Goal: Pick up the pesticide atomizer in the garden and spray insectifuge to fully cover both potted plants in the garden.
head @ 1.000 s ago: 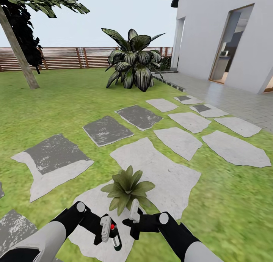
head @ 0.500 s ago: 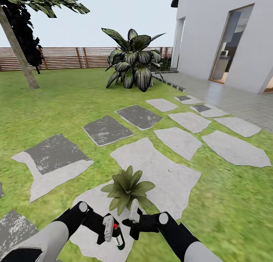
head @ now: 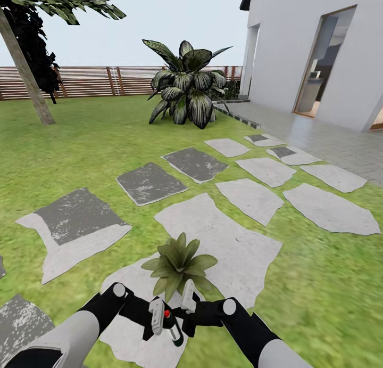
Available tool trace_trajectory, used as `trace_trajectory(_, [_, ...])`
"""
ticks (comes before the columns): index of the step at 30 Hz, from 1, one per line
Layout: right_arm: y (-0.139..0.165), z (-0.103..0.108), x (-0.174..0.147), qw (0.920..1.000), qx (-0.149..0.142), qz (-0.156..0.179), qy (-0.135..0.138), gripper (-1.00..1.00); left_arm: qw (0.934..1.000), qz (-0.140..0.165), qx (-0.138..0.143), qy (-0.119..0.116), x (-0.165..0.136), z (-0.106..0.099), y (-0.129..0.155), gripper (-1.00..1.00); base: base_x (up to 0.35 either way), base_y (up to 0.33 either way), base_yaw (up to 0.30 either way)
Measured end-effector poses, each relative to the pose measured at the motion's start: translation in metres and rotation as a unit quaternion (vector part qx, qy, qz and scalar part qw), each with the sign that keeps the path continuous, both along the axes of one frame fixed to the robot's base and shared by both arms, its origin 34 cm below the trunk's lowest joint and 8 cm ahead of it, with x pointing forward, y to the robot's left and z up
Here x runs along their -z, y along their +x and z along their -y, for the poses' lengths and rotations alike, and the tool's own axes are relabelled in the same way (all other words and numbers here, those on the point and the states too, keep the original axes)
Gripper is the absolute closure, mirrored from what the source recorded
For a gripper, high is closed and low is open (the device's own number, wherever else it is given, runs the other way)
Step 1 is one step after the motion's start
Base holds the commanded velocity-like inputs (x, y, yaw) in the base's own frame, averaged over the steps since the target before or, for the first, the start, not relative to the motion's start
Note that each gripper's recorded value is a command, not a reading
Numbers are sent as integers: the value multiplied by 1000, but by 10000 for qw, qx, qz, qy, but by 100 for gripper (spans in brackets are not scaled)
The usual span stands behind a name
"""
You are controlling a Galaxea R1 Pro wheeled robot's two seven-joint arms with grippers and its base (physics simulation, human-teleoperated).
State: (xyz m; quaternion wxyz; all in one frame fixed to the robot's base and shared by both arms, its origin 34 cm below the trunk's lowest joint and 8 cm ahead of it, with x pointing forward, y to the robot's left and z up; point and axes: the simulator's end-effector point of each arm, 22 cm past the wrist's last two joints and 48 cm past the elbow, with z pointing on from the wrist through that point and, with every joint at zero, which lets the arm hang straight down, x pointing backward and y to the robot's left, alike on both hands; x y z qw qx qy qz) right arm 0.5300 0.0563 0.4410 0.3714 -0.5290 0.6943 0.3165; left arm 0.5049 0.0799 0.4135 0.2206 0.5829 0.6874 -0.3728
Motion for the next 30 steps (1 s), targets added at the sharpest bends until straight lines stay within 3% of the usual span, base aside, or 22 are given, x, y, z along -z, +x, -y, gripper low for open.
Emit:
trace_trajectory(12, [0, 0, 0, 10000, -1, 1, -2, 100, 10000, 43, 7, -68, -2, 2, 0, 100, 0, 0, 0])
trace_trajectory(20, [0, 0, 0, 10000, -1, 1, -2, 100, 10000, 34, -12, 45, 2, -10, 1, 100, 0, 0, 0])
trace_trajectory(24, [0, 0, 0, 10000, -2, 0, -2, 100, 9994, -22, -100, 331, 14, -49, -3, 100, 0, 0, 0])
trace_trajectory(30, [1, 1, 0, 10000, 6, 9, -5, 100, 9957, -77, -360, 849, 25, -128, -5, 100, 0, 0, 0])
